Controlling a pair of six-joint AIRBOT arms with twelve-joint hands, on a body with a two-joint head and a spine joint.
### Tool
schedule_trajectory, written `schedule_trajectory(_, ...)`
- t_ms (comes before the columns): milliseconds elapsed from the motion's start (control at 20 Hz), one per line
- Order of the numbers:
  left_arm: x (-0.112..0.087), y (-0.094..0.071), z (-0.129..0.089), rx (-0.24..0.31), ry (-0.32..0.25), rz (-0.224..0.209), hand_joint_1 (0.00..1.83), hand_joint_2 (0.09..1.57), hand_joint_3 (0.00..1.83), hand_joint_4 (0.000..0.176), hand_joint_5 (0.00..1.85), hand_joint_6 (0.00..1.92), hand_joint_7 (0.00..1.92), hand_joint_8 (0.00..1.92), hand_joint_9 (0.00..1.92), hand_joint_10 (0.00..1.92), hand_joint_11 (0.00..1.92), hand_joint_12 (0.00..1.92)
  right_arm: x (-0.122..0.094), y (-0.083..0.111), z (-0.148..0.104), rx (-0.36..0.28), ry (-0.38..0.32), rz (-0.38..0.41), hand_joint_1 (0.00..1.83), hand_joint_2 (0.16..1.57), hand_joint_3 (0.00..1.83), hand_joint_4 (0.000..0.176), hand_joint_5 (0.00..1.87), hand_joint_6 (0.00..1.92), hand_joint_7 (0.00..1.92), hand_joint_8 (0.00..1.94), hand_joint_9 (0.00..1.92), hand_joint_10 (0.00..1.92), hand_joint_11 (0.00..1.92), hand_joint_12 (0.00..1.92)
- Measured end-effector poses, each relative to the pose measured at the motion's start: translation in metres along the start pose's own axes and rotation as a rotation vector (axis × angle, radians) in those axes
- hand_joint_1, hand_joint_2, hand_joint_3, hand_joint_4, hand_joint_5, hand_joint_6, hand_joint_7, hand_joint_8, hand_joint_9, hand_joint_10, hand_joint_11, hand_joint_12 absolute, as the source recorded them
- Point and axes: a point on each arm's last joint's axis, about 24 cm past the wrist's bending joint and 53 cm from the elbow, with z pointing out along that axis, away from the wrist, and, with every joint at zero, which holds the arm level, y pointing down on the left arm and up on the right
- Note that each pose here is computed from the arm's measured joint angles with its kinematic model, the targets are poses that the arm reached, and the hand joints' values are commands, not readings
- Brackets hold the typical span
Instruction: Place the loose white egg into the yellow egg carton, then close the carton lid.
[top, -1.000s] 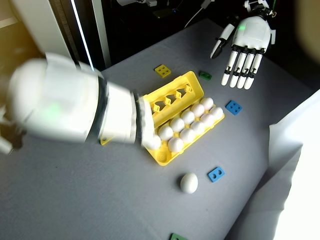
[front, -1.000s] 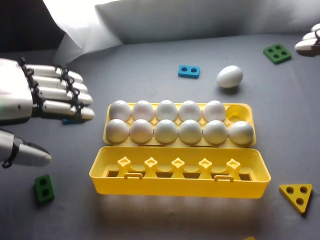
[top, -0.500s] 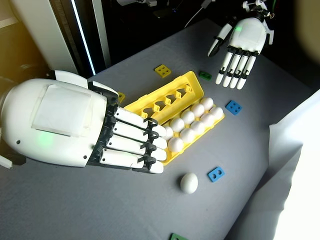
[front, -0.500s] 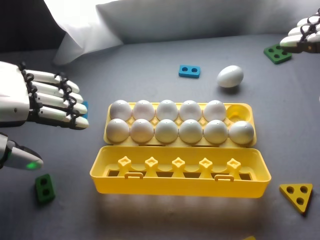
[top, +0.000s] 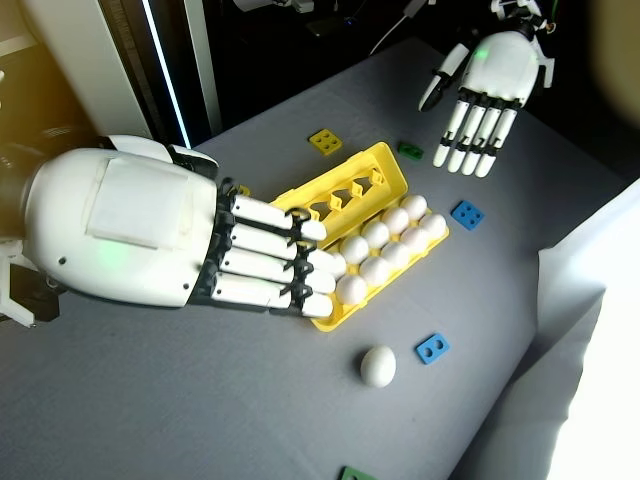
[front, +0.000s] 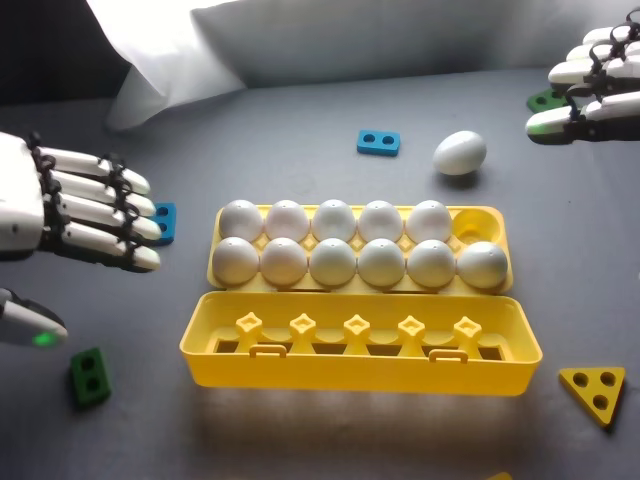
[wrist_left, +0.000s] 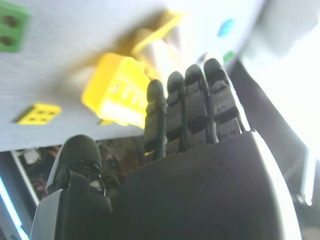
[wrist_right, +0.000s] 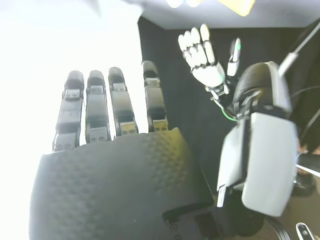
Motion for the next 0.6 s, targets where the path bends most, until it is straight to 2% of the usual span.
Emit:
schedule_trajectory(150,-0.001,0.007,-0.004,-0.021,0.0,-0.012,0.0,1.31,0.0,0.0,0.25,0.0,0.17,0.0,0.11,0.0,0.0,0.24,0.002,0.004,0.001,-0.009,0.005,0.0,0.33,0.79,0.0,0.176,0.27,0.01,0.0,0.0,0.0,0.0,0.0,0.0)
schedule_trajectory(250,0.001,0.001,-0.003,0.002,0.007,-0.041,0.0,1.31,0.0,0.0,0.28,0.0,0.23,0.01,0.17,0.01,0.0,0.33,0.003,0.005,0.001,-0.011,0.005,0.001,0.36,0.77,0.0,0.176,0.3,0.02,0.0,0.0,0.0,0.0,0.0,0.0)
schedule_trajectory(400,0.004,-0.004,-0.004,0.026,0.023,-0.051,0.0,1.31,0.0,0.0,0.29,0.0,0.24,0.0,0.19,0.01,0.0,0.41,0.003,0.005,0.001,-0.012,0.005,0.001,0.36,0.77,0.0,0.176,0.32,0.02,0.0,0.0,0.0,0.0,0.0,0.0)
schedule_trajectory(450,0.004,-0.006,-0.003,0.033,0.03,-0.051,0.0,1.31,0.0,0.0,0.28,0.0,0.23,0.0,0.18,0.0,0.0,0.4,0.003,0.005,0.001,-0.011,0.005,0.001,0.37,0.76,0.0,0.176,0.35,0.03,0.0,0.0,0.0,0.0,0.0,0.0)
schedule_trajectory(500,0.004,-0.011,-0.003,0.051,0.059,-0.015,0.0,1.31,0.0,0.0,0.3,0.0,0.25,0.01,0.19,0.0,0.0,0.42,0.003,0.005,0.001,-0.011,0.005,0.001,0.41,0.75,0.0,0.176,0.44,0.02,0.0,0.0,0.0,0.0,0.0,0.0)
schedule_trajectory(550,-0.002,-0.015,-0.004,0.071,0.039,-0.029,0.0,1.31,0.0,0.0,0.31,0.01,0.28,0.01,0.21,0.01,0.0,0.46,0.003,0.006,0.001,-0.012,0.005,0.001,0.42,0.75,0.0,0.176,0.48,0.02,0.0,0.0,0.0,0.0,0.0,0.0)
schedule_trajectory(600,-0.006,-0.017,-0.005,0.081,0.019,-0.045,0.0,1.31,0.0,0.0,0.3,0.0,0.25,0.01,0.19,0.0,0.0,0.39,0.003,0.006,0.001,-0.013,0.005,0.001,0.4,0.76,0.0,0.176,0.51,0.03,0.0,0.0,0.0,0.0,0.0,0.0)
